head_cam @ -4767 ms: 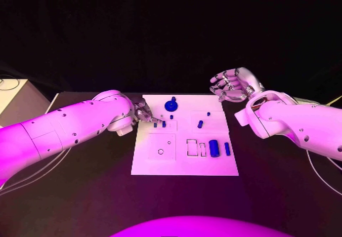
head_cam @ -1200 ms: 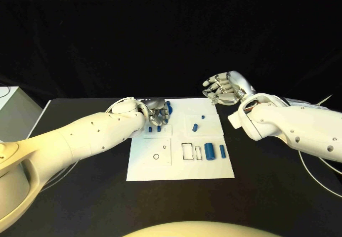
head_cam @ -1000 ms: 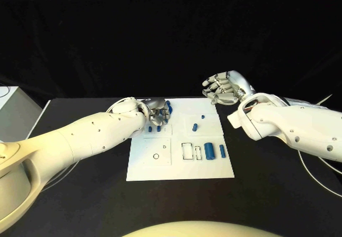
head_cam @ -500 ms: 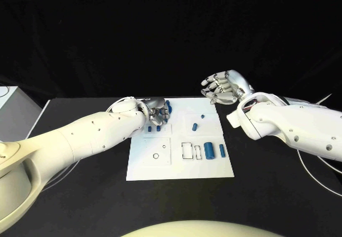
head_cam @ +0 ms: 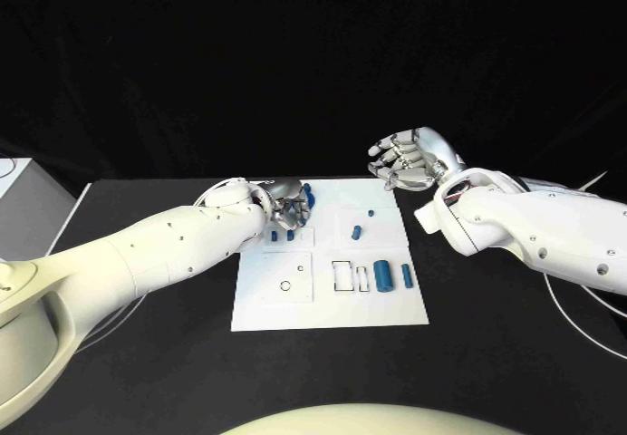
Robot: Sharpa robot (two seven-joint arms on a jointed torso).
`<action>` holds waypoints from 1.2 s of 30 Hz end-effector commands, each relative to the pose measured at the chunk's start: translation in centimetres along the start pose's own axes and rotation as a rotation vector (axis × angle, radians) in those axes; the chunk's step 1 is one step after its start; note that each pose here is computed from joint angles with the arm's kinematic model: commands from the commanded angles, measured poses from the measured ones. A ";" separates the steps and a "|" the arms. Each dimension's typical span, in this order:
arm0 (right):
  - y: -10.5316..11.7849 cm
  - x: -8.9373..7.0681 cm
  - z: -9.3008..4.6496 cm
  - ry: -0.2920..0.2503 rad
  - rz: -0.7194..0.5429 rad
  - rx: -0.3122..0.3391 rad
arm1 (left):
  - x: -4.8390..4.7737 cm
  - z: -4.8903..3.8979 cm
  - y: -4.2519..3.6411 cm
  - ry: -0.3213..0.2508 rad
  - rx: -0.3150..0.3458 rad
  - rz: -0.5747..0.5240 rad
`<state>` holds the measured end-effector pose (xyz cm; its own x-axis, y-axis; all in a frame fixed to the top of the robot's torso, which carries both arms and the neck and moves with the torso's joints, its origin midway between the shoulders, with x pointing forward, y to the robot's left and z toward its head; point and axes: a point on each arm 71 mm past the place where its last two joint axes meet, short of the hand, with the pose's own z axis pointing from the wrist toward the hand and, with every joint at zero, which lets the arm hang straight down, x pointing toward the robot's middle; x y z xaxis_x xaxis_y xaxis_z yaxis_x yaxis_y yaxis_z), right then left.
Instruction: Assemble the parts on the task board
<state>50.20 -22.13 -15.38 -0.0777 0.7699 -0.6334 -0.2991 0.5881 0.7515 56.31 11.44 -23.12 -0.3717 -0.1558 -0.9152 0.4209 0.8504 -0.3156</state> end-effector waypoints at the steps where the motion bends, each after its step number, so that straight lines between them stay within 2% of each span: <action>1: 0.2 0.0 0.0 0.003 -0.003 -0.018 | -0.17 0.01 -0.21 -0.041 0.025 -0.008; 11: 0.2 0.0 0.0 0.003 -0.004 -0.018 | -0.44 -0.31 -0.33 -0.089 0.054 -0.045; 15: 0.1 -0.1 0.0 0.002 -0.005 -0.017 | -0.60 -0.74 -0.18 -0.094 0.058 -0.069; 20: 0.0 -0.2 0.0 -0.001 -0.007 -0.013 | -1.29 -1.43 0.23 -0.096 0.053 -0.110; 26: -0.2 -0.4 0.0 -0.005 -0.011 -0.008 | -2.38 -2.34 1.14 -0.098 0.037 -0.144; 28: -0.3 -0.5 0.0 -0.007 -0.011 -0.006 | -2.63 -2.62 1.66 -0.096 0.025 -0.148; 32: -0.4 -0.6 0.0 -0.008 -0.013 -0.005 | -2.85 -2.96 2.62 -0.086 -0.001 -0.152; 36: -0.3 -0.6 0.0 -0.008 -0.012 -0.005 | -2.89 -3.03 3.16 -0.080 -0.019 -0.146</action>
<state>50.34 -22.87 -15.38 -0.0646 0.7677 -0.6376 -0.2904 0.5968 0.7480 56.24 16.20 -20.56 -0.3318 -0.3214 -0.8869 0.3632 0.8242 -0.4345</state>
